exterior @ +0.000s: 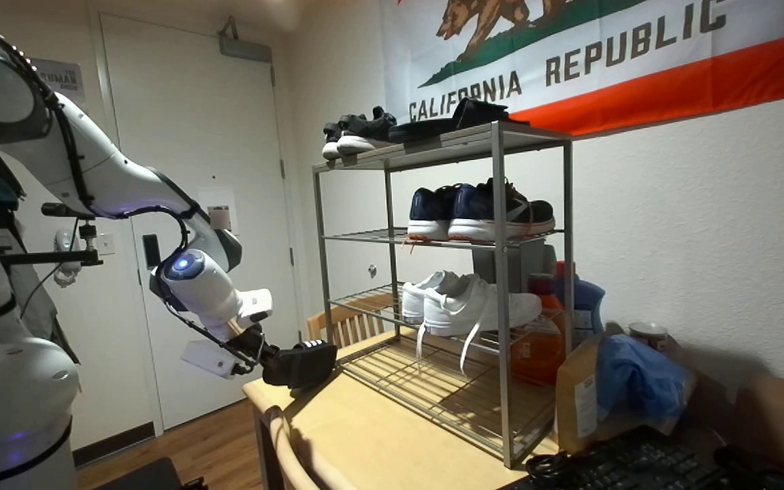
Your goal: Put the slide on the lower shelf onto the top shelf
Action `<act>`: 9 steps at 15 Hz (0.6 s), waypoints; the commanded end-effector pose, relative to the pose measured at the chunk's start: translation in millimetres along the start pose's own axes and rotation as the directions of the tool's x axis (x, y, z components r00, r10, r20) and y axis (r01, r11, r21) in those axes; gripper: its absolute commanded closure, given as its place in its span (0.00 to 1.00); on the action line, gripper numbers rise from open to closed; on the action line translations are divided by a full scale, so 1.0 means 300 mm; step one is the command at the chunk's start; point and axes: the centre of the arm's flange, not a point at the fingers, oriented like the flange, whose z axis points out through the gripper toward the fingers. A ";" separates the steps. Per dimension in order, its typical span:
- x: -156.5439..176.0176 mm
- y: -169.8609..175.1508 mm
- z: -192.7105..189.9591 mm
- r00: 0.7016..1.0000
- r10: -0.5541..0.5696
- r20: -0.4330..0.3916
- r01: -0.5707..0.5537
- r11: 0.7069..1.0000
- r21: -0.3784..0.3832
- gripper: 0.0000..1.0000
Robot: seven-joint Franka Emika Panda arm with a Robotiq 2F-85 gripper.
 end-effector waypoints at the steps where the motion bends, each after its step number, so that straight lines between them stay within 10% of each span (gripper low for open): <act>1: -0.023 0.002 -0.103 0.998 -0.060 -0.021 0.061 0.996 0.070 0.95; 9: -0.062 -0.059 -0.140 0.990 -0.134 -0.040 0.137 0.986 0.092 0.95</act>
